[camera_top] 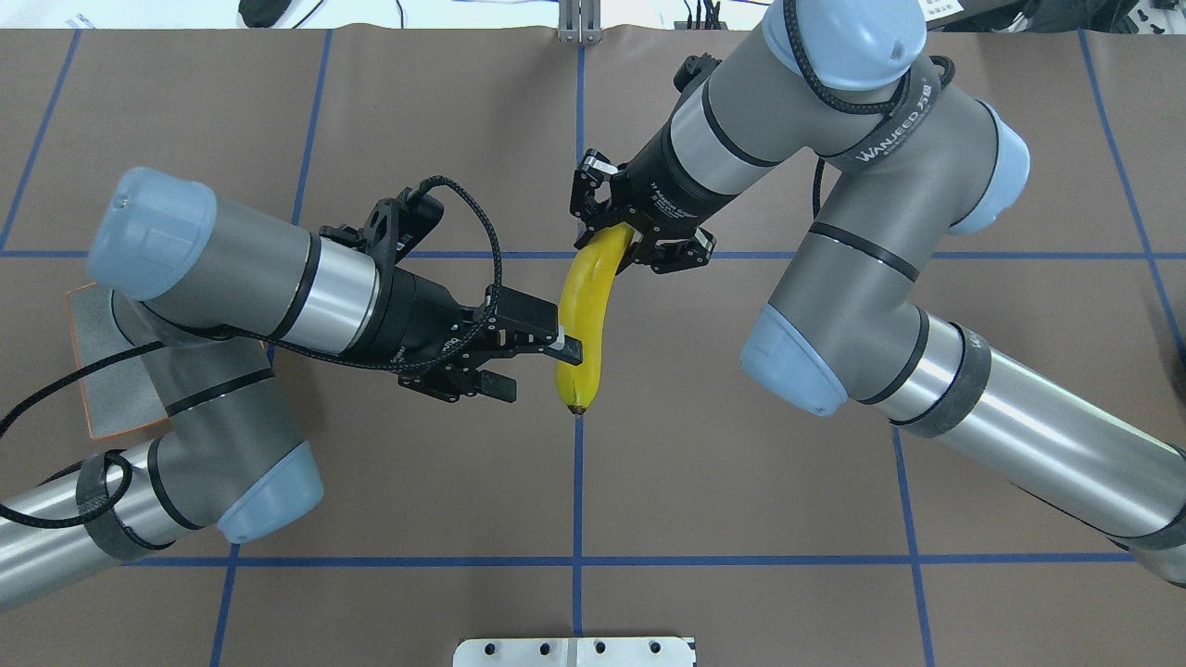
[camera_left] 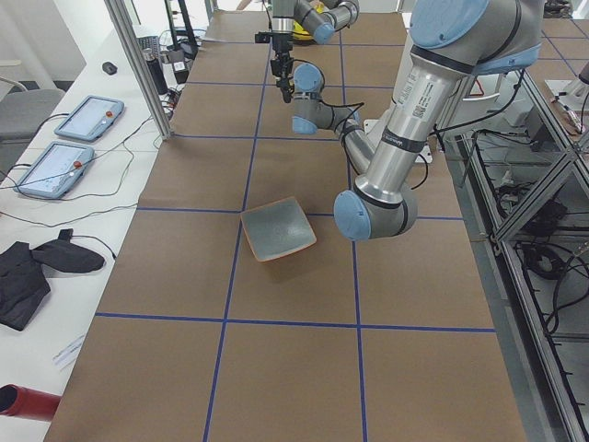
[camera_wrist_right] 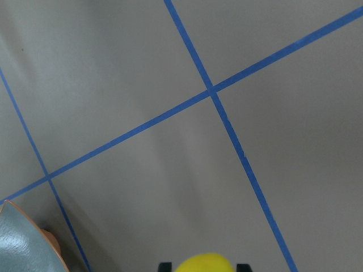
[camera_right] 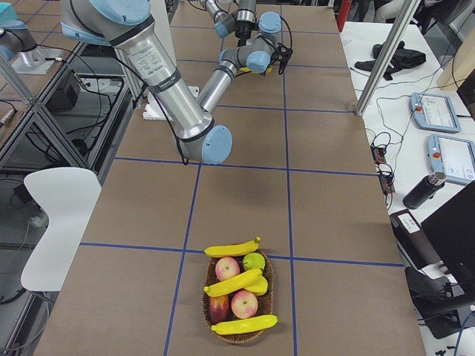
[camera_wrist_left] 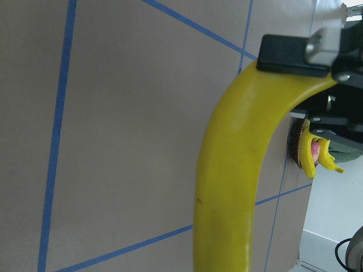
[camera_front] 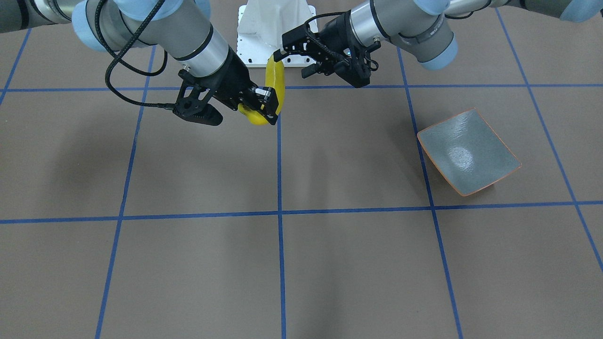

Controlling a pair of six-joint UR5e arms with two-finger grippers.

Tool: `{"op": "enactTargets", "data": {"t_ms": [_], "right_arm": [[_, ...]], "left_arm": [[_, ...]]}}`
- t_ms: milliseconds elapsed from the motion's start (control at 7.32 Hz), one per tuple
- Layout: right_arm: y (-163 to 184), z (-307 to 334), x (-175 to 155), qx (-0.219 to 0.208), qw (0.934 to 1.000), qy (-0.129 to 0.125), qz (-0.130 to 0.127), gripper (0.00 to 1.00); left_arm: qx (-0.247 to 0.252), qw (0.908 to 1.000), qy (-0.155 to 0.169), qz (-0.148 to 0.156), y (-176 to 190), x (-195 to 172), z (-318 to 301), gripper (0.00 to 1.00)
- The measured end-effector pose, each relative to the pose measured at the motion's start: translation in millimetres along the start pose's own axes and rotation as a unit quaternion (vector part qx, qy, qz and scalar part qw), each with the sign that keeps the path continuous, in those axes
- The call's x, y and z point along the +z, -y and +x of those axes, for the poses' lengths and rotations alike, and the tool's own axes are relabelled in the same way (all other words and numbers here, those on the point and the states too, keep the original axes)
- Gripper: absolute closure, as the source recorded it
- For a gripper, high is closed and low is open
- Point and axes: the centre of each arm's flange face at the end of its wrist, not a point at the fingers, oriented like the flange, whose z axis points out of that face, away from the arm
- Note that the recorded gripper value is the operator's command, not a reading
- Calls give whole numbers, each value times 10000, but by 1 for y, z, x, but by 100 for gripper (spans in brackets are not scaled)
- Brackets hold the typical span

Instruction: Transfer all bananas from basket to plate

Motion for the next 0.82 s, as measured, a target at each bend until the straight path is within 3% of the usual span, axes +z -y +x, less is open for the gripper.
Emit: {"op": "enactTargets", "data": {"t_ms": [547, 820], "right_arm": [[-11, 2, 5, -147, 9998, 95, -117, 100], [-13, 2, 5, -157, 9997, 98, -138, 100]], "left_arm": [[-5, 10000, 18, -5, 6, 13, 5, 1], [1, 10000, 11, -22, 7, 17, 8, 11]]}}
